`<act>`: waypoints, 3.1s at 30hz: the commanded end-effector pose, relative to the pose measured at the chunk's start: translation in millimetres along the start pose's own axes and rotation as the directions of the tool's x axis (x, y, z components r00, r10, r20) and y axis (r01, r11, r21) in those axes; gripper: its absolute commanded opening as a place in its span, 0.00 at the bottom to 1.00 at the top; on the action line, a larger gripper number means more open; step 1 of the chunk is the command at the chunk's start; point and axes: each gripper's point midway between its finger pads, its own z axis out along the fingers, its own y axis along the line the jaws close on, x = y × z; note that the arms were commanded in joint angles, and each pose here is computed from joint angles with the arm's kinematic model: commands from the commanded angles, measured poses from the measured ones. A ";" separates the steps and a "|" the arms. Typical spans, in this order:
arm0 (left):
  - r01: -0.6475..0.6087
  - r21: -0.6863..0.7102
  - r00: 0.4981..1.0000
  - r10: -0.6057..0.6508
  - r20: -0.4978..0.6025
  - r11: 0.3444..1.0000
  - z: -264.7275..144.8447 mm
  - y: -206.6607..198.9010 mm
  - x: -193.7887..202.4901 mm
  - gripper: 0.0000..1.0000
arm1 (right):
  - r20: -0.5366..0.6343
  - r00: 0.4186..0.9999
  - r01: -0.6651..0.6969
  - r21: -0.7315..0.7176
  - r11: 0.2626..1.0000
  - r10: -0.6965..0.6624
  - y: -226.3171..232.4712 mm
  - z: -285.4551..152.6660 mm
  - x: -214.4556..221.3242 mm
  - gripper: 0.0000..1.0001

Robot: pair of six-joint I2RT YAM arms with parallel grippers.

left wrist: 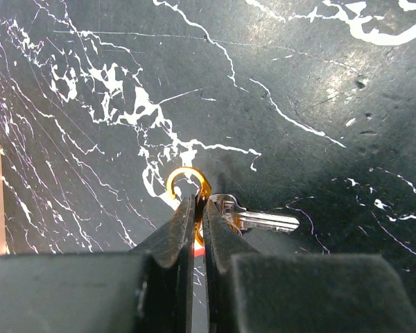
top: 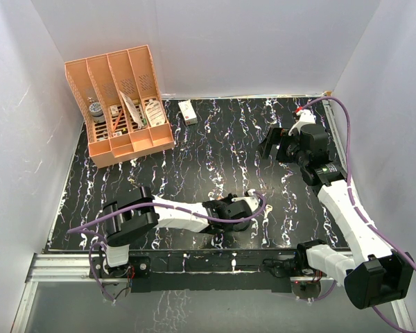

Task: Put the keys on the keyring

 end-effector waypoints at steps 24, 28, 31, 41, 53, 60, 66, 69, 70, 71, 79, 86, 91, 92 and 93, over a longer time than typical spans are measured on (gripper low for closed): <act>0.056 -0.021 0.996 -0.054 0.069 0.998 -4.6 10.4 -23.5 0.00 | 0.034 0.999 0.017 0.010 1.000 -0.017 -1.3 0.7 -5.8 0.98; 0.128 -0.019 0.982 -0.125 0.139 0.992 -14.0 19.4 -35.9 0.00 | 0.034 0.999 0.017 0.016 1.000 -0.018 -2.5 0.5 -5.9 0.98; 0.183 -0.021 0.968 -0.176 0.179 0.983 -20.2 28.6 -41.0 0.00 | 0.036 0.999 0.017 0.024 1.000 -0.018 -4.0 0.4 -5.9 0.98; 0.409 -0.150 0.885 -0.351 0.306 0.900 -49.6 95.3 -46.8 0.00 | 0.068 0.998 0.013 0.052 0.999 -0.016 -7.5 -3.1 -14.0 0.98; 0.599 -0.185 0.742 -0.453 0.495 0.779 -116.6 222.7 -97.3 0.00 | 0.012 1.000 -0.002 0.010 1.000 0.002 -3.7 9.6 2.8 0.98; 0.702 -0.087 0.625 -0.554 0.550 0.707 -127.6 256.1 -119.7 0.00 | -0.048 0.999 -0.002 0.006 1.000 0.002 -7.3 10.1 24.0 0.96; 0.763 -0.030 0.551 -0.624 0.554 0.646 -122.7 270.2 -128.0 0.00 | -0.197 0.977 -0.068 0.045 0.997 0.076 -16.2 14.7 72.2 0.87; 0.772 0.037 0.521 -0.664 0.536 0.635 -117.3 264.7 -130.7 0.00 | -0.263 0.958 -0.096 0.091 0.991 0.117 -23.1 13.3 95.0 0.82; 0.772 0.052 0.518 -0.673 0.528 0.634 -115.4 262.0 -130.5 0.00 | -0.280 0.952 -0.103 0.101 0.989 0.128 -24.5 11.5 101.8 0.80; 0.769 0.059 0.522 -0.678 0.517 0.636 -113.0 259.5 -128.8 0.00 | -0.289 0.947 -0.109 0.112 0.988 0.138 -25.5 8.9 107.3 0.79; 0.777 0.151 0.482 -0.731 0.483 0.612 -101.5 258.6 -123.6 0.00 | -0.318 0.919 -0.180 0.183 0.967 0.231 -19.3 -11.1 139.9 0.70; 0.768 0.163 0.493 -0.734 0.466 0.619 -95.1 256.2 -121.6 0.00 | -0.345 0.892 -0.214 0.247 0.945 0.293 -17.1 -14.4 162.6 0.69; 0.762 0.177 0.495 -0.736 0.462 0.624 -94.3 254.9 -121.8 0.00 | -0.357 0.876 -0.219 0.305 0.927 0.325 -24.1 -9.8 177.9 0.73; 0.761 0.173 0.498 -0.734 0.462 0.625 -94.1 255.6 -120.8 0.00 | -0.362 0.872 -0.220 0.312 0.924 0.329 -24.5 -9.1 180.7 0.73; 0.761 0.171 0.499 -0.733 0.463 0.626 -94.7 257.0 -119.8 0.00 | -0.365 0.869 -0.218 0.322 0.921 0.333 -25.8 -8.9 182.9 0.73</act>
